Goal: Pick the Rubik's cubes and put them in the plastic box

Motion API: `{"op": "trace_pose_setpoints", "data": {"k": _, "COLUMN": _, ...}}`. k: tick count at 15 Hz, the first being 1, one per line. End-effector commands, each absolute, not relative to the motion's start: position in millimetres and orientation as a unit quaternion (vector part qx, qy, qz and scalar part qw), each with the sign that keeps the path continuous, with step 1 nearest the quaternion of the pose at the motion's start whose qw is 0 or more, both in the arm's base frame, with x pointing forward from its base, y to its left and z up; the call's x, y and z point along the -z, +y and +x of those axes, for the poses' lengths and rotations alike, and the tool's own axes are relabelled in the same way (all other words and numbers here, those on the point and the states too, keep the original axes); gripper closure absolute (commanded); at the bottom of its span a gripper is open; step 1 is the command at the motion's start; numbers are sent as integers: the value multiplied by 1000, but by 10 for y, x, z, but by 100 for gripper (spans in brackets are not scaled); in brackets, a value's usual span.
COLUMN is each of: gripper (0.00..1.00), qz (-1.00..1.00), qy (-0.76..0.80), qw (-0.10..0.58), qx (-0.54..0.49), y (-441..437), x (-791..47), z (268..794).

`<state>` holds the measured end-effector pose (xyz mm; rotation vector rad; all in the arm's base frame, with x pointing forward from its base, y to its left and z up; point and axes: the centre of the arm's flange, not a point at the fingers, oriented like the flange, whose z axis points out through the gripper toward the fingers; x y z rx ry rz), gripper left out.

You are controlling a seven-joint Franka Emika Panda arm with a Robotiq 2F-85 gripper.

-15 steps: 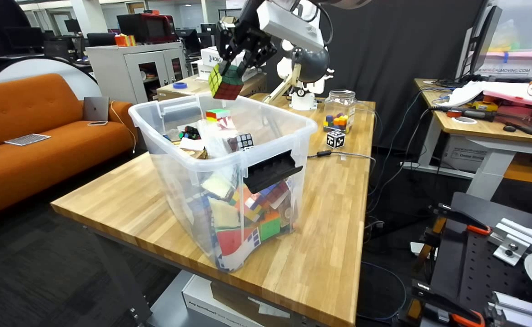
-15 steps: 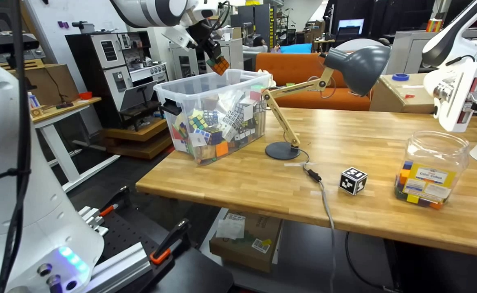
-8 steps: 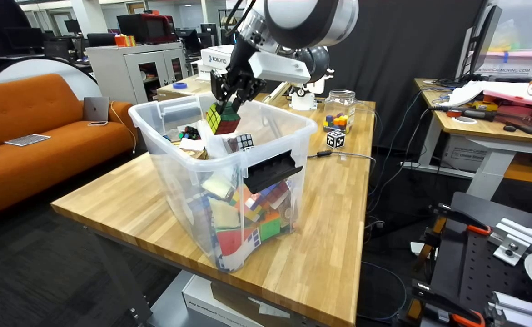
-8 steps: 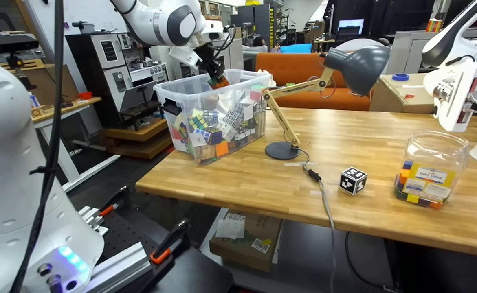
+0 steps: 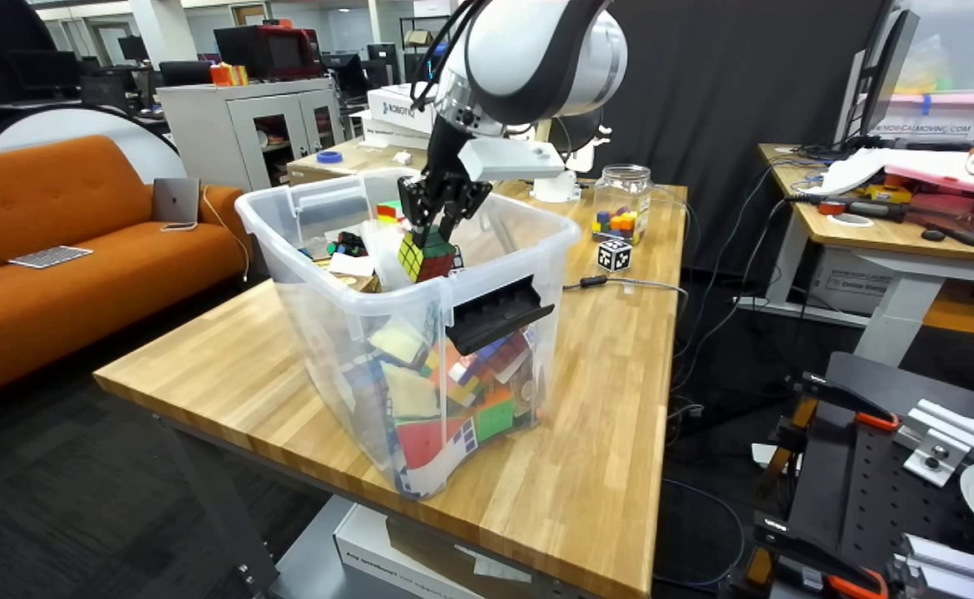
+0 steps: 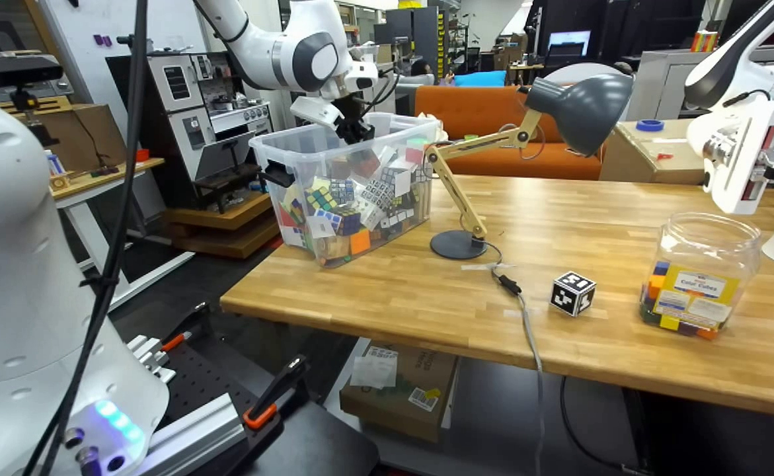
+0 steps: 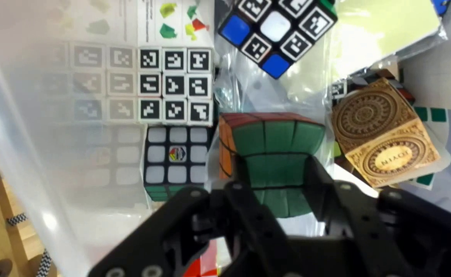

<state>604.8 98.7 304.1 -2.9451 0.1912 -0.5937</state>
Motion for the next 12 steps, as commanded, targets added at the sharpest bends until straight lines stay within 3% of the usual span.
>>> {"op": "trace_pose_setpoints", "data": {"k": 1, "gripper": 86, "qz": -986, "qy": 55, "qw": 54, "qx": 145, "y": 950, "x": -2849, "z": 6136}}
{"op": "trace_pose_setpoints", "data": {"k": 7, "gripper": 86, "qz": -994, "qy": 57, "qw": 46, "qx": 86, "y": 957, "x": -2540, "z": 6210}}
{"op": "trace_pose_setpoints", "data": {"k": 8, "gripper": 75, "qz": -994, "qy": 59, "qw": 43, "qx": 83, "y": 947, "x": -2531, "z": 6232}}
{"op": "trace_pose_setpoints", "data": {"k": 9, "gripper": 36, "qz": -994, "qy": 61, "qw": 42, "qx": 80, "y": 940, "x": -2529, "z": 6250}}
{"op": "trace_pose_setpoints", "data": {"k": 10, "gripper": 35, "qz": -994, "qy": 63, "qw": 41, "qx": 77, "y": 933, "x": -2522, "z": 6263}}
{"op": "trace_pose_setpoints", "data": {"k": 12, "gripper": 24, "qz": -994, "qy": 65, "qw": 41, "qx": 75, "y": 925, "x": -2540, "z": 6274}}
